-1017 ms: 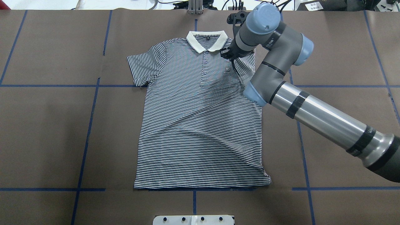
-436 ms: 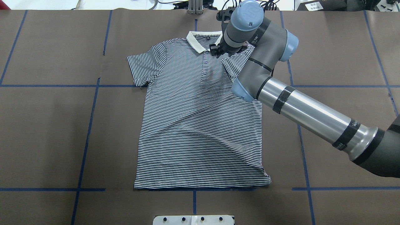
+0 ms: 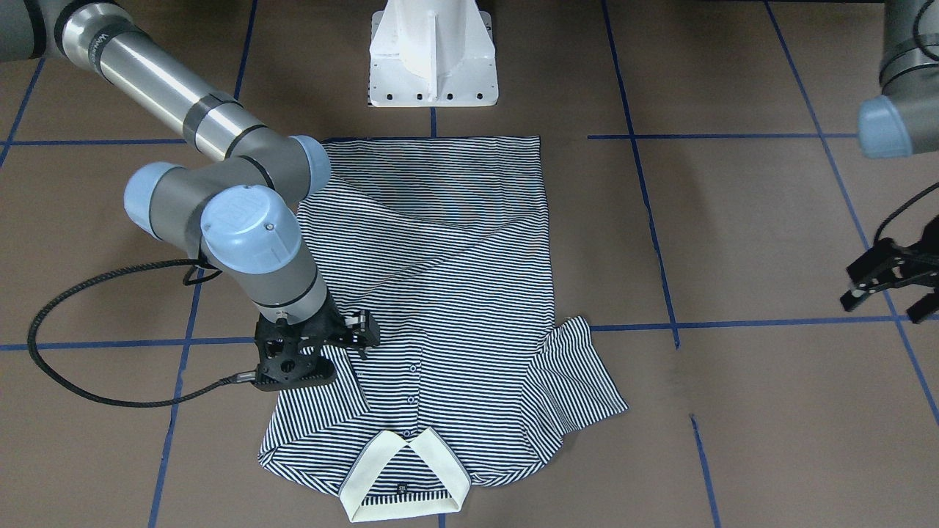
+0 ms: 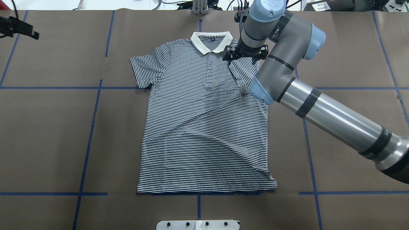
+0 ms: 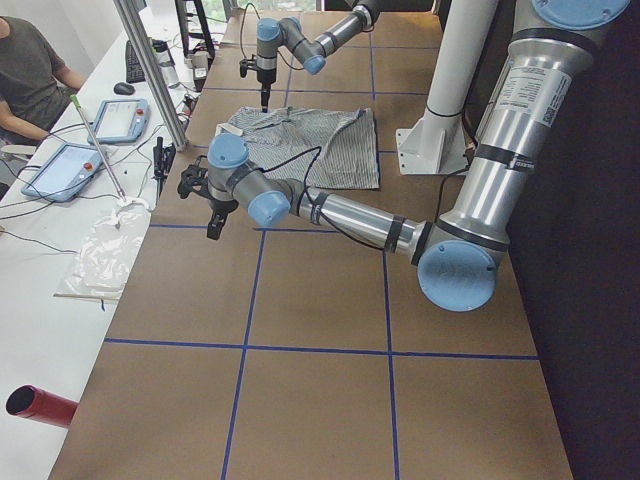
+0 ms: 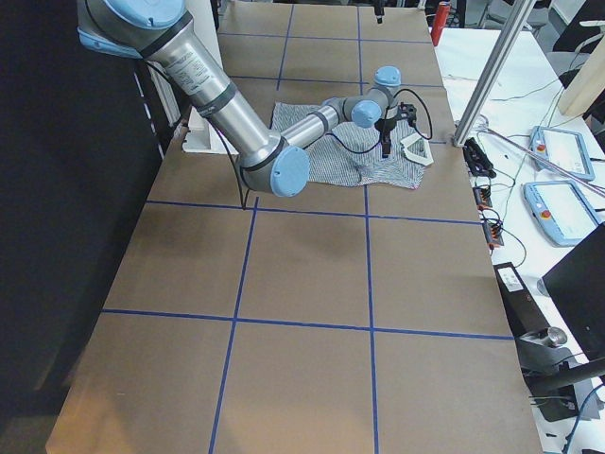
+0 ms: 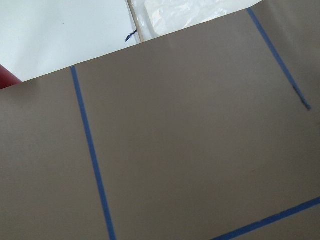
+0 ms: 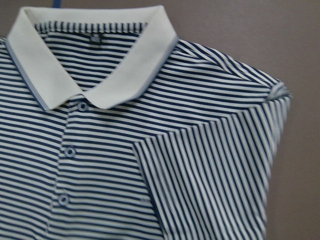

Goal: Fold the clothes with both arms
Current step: 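Grasp the sleeve with the right gripper and fold it inward onto the shirt, then raise the right gripper away while the left arm moves toward the shirt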

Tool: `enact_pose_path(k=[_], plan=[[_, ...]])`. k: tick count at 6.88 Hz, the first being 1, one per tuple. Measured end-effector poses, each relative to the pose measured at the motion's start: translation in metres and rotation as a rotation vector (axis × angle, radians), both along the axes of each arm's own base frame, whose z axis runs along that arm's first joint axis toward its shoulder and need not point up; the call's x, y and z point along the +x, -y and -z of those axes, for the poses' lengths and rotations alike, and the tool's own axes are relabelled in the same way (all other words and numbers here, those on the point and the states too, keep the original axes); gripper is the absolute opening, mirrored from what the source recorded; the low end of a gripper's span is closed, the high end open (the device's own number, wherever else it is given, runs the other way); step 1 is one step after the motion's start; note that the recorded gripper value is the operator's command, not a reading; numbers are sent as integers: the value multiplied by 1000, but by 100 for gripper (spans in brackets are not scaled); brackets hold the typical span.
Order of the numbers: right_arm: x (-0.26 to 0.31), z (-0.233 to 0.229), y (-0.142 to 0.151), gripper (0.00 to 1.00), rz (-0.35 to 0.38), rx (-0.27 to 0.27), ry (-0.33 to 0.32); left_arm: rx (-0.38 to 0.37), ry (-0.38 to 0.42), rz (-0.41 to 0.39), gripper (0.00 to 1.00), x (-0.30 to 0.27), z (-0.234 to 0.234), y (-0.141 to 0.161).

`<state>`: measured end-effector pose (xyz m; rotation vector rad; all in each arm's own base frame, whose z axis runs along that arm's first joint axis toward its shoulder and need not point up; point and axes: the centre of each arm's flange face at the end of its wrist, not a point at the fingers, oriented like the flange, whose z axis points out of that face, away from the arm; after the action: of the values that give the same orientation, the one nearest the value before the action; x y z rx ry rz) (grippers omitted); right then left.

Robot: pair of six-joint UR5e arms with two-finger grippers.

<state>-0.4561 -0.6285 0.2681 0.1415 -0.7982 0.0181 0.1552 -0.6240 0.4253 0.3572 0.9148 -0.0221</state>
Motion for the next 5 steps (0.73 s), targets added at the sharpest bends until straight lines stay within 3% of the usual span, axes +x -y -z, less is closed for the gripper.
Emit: enact_pose_path(k=[1,3,5], plan=[[47,-14,-17,100,40,-16,-34,-55,-13,52,100,72,30,-6],[128,-45,-35,100,161,37,-94,-132,-14,184,100,193,67,-14],[159,-65,-54,100,209,62,-99,-150,10,252,100,262,74,1]])
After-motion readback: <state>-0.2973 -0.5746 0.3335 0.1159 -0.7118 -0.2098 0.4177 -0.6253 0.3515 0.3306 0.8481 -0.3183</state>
